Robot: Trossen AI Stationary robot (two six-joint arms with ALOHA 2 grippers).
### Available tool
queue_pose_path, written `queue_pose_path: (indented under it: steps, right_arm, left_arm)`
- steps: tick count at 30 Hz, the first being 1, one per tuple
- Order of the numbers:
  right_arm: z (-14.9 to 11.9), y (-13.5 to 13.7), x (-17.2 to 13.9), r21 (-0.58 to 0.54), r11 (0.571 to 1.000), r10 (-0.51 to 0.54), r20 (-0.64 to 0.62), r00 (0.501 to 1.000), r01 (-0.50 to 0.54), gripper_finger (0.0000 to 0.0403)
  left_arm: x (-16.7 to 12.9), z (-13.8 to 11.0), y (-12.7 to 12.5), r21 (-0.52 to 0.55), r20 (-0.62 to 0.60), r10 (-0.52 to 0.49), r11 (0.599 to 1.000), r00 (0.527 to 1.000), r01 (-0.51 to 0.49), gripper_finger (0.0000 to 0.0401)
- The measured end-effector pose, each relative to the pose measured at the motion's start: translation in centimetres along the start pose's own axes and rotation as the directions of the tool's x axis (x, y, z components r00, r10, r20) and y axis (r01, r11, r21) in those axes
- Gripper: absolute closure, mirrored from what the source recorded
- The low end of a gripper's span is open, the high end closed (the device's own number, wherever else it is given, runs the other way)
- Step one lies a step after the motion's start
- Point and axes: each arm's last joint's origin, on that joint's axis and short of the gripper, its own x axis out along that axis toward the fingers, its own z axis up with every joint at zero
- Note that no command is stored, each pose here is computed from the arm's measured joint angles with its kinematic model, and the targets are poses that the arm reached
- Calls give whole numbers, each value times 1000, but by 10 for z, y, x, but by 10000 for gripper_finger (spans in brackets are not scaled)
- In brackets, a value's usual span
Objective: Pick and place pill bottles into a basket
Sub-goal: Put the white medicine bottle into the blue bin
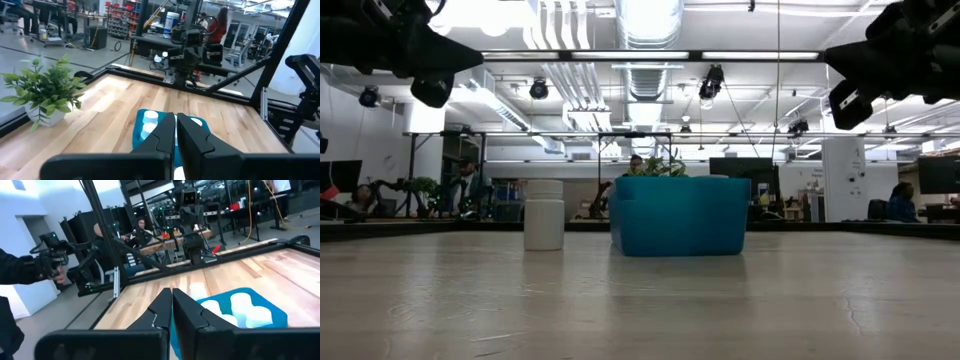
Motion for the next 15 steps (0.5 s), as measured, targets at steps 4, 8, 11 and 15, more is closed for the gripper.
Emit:
queue_pose_path:
  steps: [4,8,11,15]
  right_arm:
    - [0,0,0,0,1000,0,0,1000,0,395]
    - [0,0,0,4,1000,1,1,1000,-1,394]
    - [0,0,0,4,1000,1,1,1000,-1,394]
    - [0,0,0,30,1000,1,1,1000,-1,394]
  left_arm:
    - [1,7,-2,46,13,-3,999,1000,3,401]
    - [0,30,-6,100,30,-7,995,1000,4,401]
    - [-2,52,-11,142,9,-2,990,1000,1,401]
    - [-4,80,-16,165,-80,17,986,997,-4,401]
